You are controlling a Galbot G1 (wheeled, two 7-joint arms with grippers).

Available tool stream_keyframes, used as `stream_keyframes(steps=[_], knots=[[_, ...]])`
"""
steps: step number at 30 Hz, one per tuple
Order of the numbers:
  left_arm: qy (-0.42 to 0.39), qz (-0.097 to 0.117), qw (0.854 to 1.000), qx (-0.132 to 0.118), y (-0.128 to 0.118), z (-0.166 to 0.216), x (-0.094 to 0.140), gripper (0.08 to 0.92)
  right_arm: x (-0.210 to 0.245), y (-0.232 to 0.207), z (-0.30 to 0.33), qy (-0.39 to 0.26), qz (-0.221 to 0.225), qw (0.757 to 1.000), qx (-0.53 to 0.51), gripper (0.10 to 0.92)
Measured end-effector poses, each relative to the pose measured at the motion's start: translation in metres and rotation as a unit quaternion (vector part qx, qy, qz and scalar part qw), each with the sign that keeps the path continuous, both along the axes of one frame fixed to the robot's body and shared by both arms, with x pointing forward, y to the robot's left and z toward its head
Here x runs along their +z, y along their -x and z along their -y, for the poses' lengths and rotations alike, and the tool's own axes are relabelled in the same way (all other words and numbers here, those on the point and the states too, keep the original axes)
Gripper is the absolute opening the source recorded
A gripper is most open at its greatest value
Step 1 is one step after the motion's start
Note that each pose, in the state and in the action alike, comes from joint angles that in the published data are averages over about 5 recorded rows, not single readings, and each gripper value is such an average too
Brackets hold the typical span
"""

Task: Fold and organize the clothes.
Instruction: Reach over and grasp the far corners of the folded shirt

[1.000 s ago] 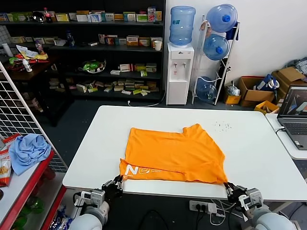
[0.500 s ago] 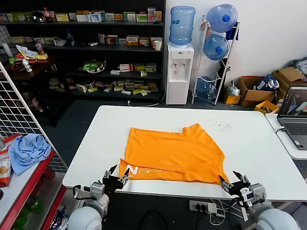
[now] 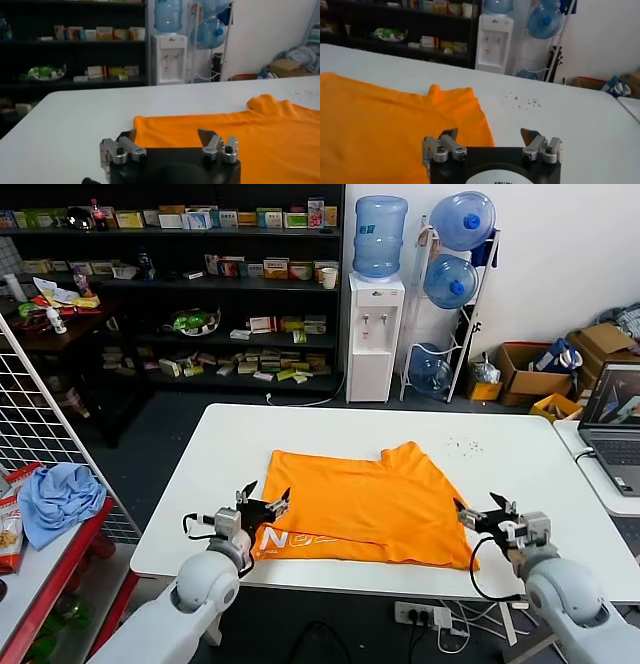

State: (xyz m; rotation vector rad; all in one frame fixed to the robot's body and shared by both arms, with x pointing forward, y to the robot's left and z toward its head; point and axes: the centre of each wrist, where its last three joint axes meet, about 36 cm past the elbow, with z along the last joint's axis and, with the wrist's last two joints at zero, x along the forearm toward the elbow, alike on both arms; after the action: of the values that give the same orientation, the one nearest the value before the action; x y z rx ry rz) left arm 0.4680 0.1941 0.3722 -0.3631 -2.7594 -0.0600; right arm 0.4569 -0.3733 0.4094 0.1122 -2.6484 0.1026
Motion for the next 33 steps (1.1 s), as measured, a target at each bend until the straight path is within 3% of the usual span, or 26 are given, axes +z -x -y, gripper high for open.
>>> stream_keyframes(steps=[17, 28, 33], knots=[[0.003, -0.025, 0.999, 0.025, -0.112, 0.017, 0.000, 0.823, -0.011, -0.122, -0.002, -0.055, -0.028, 0.998, -0.018, 0.823], [-0.004, -0.034, 0.998, 0.046, -0.148, 0.028, -0.014, 0.823, -0.040, -0.160, -0.010, -0.083, -0.050, 0.995, -0.016, 0.823], [-0.014, -0.047, 0.997, 0.057, -0.154, 0.025, -0.026, 0.823, -0.055, -0.168, -0.017, -0.089, -0.056, 0.994, -0.008, 0.823]])
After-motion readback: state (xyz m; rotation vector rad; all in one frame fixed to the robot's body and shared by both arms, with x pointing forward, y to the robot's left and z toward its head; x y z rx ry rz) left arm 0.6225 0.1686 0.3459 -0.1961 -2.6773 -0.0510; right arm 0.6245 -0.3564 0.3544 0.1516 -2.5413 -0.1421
